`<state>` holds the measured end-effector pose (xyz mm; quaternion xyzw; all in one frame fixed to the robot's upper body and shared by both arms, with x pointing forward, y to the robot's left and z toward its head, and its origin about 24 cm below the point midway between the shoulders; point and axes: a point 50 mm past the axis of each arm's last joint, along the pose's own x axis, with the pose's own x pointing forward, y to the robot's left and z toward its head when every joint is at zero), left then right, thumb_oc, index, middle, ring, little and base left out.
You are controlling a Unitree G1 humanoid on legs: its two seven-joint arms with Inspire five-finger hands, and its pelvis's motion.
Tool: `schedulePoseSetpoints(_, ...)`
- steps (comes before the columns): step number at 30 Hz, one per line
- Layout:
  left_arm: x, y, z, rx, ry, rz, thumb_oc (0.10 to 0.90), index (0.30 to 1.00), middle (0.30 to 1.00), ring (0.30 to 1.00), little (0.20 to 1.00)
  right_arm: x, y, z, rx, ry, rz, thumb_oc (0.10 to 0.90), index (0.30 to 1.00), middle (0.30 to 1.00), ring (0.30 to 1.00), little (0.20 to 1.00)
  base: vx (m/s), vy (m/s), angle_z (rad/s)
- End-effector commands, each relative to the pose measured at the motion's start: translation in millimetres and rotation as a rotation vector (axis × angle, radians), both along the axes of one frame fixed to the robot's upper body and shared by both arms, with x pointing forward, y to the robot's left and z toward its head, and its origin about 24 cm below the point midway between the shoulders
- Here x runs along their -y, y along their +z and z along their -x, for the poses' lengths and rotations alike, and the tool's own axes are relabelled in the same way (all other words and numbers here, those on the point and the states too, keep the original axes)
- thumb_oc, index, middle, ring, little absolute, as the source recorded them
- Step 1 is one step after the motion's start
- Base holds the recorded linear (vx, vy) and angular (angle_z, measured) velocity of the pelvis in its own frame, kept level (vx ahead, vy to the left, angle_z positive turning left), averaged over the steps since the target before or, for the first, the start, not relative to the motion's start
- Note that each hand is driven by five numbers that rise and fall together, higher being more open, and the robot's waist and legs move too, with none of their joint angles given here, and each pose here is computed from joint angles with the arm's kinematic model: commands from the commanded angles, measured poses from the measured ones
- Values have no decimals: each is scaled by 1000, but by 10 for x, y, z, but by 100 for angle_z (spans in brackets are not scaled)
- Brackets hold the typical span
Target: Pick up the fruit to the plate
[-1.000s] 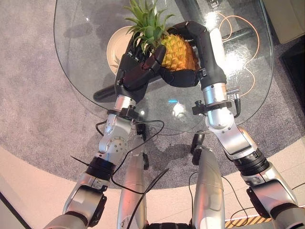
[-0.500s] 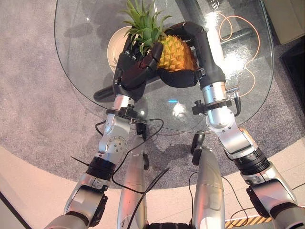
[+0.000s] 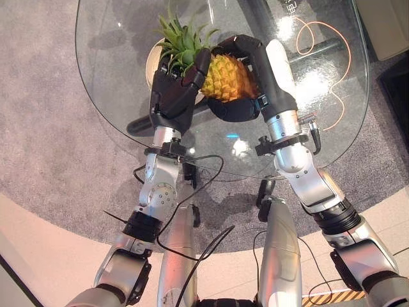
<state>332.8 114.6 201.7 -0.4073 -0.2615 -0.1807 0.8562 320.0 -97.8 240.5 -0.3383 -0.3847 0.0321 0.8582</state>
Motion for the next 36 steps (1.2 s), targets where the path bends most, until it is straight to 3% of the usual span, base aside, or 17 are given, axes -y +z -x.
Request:
schedulePoseSetpoints(1,-3,862,290,433,-14,99,800,900,900,900,900,-365,581,402,329,216,60,100,300,300,300,200,0,0,0)
schedulePoseSetpoints(2,-6,867,295,441,-19,102,800,900,900,900,900,-364,580,405,331,218,59,100,300,300,300,200,0,0,0)
schedulePoseSetpoints(3,-9,878,309,460,-25,112,353,516,516,516,453,-367,577,408,333,220,59,100,300,300,300,200,0,0,0)
schedulePoseSetpoints(4,2,884,316,474,-32,114,100,300,300,300,200,-372,580,411,334,220,57,100,300,300,300,200,0,0,0)
schedulePoseSetpoints(30,-76,942,347,564,46,134,100,300,300,300,200,-331,581,394,344,206,3,100,300,300,300,200,0,0,0)
schedulePoseSetpoints(32,-78,941,353,570,50,136,100,300,300,300,200,-323,583,393,347,202,-13,394,552,552,552,494,0,0,0)
schedulePoseSetpoints(33,-79,941,354,571,56,137,100,300,300,300,200,-315,583,389,345,202,-23,800,900,900,900,900,0,0,0)
schedulePoseSetpoints(36,-82,953,360,575,70,133,100,300,300,300,200,-294,580,382,346,195,-46,800,900,900,900,900,0,0,0)
